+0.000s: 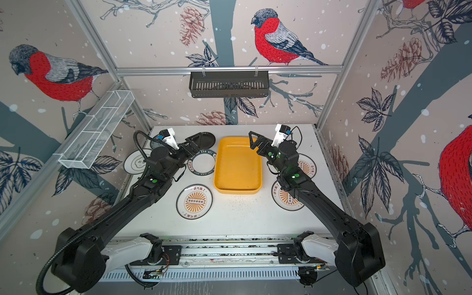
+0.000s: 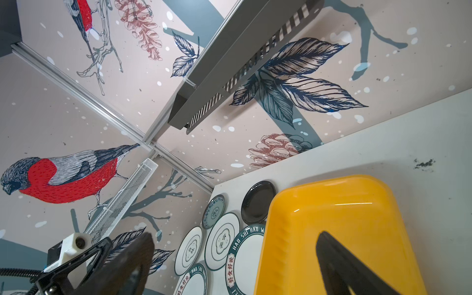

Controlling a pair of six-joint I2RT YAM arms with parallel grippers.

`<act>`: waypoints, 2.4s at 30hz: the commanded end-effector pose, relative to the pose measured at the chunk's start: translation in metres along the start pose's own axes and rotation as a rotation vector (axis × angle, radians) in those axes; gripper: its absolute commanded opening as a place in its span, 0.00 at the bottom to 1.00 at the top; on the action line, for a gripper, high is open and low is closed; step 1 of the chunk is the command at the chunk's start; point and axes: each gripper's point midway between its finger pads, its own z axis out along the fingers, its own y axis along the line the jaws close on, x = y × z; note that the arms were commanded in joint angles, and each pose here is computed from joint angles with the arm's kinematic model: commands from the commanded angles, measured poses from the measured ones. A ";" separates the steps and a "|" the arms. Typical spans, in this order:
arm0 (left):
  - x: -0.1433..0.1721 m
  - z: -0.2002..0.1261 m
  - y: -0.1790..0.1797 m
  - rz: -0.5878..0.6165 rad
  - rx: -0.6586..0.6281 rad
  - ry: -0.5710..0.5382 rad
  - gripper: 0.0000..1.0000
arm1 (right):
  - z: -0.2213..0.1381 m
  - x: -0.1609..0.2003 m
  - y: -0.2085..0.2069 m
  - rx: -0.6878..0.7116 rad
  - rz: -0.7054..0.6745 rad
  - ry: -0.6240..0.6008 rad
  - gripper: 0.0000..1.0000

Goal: Place the plates into the plastic bin on the countertop
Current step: Pick up the plate from the center of the table.

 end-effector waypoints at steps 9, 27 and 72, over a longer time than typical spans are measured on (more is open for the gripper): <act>0.004 -0.012 0.084 0.029 -0.269 0.166 0.96 | 0.040 0.004 0.009 0.010 -0.127 0.111 0.99; 0.060 -0.014 0.249 -0.025 -0.489 0.575 0.93 | 0.124 0.092 0.052 -0.143 -0.305 0.383 0.99; 0.083 0.018 0.274 -0.149 -0.357 0.609 0.00 | 0.126 0.065 0.012 0.051 -0.265 0.232 0.99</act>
